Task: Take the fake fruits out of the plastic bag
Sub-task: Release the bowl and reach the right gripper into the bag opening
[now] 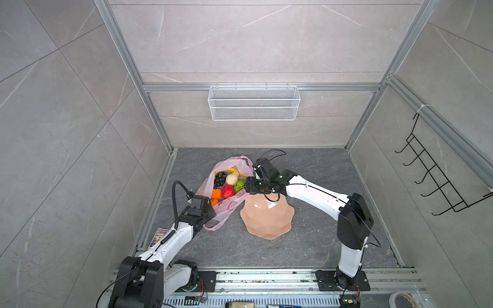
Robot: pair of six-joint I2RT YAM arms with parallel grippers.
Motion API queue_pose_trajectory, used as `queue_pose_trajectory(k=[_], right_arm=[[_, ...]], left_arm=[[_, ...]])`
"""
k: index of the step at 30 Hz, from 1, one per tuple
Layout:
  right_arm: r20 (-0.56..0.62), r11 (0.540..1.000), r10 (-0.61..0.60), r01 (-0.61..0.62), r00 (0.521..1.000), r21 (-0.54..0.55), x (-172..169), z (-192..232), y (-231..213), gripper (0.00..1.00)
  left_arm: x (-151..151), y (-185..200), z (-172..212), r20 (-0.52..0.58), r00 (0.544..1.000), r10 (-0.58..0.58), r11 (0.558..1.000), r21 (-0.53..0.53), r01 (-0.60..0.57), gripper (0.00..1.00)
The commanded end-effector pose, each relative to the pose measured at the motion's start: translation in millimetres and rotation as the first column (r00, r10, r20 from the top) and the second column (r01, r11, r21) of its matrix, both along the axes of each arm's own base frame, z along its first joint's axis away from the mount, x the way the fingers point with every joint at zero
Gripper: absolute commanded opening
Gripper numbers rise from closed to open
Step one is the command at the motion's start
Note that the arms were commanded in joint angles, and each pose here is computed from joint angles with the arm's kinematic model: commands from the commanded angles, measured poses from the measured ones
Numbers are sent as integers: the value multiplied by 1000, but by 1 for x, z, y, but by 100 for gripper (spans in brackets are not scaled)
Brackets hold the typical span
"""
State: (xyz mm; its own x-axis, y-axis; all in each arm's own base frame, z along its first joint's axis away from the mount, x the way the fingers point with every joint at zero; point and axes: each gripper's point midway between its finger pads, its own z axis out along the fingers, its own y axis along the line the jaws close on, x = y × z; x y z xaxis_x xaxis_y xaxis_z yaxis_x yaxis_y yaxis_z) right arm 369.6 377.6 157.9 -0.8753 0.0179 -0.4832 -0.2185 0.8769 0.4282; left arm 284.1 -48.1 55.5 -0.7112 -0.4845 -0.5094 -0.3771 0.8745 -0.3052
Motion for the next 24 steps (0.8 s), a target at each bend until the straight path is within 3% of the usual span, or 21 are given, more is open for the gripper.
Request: queue_pose_trajectory(k=[1, 19, 24], right_arm=[[8, 999, 25, -24, 1000, -25, 12, -6, 19, 69], [4, 948, 46, -42, 999, -316, 63, -73, 21, 72], [-15, 938, 114, -113, 993, -327, 63, -86, 28, 72]], left_arm=[[14, -11, 10, 39, 996, -79, 997, 11, 79, 0], [13, -1, 15, 49, 997, -51, 997, 53, 48, 0], [12, 1, 14, 46, 998, -41, 997, 63, 38, 0]])
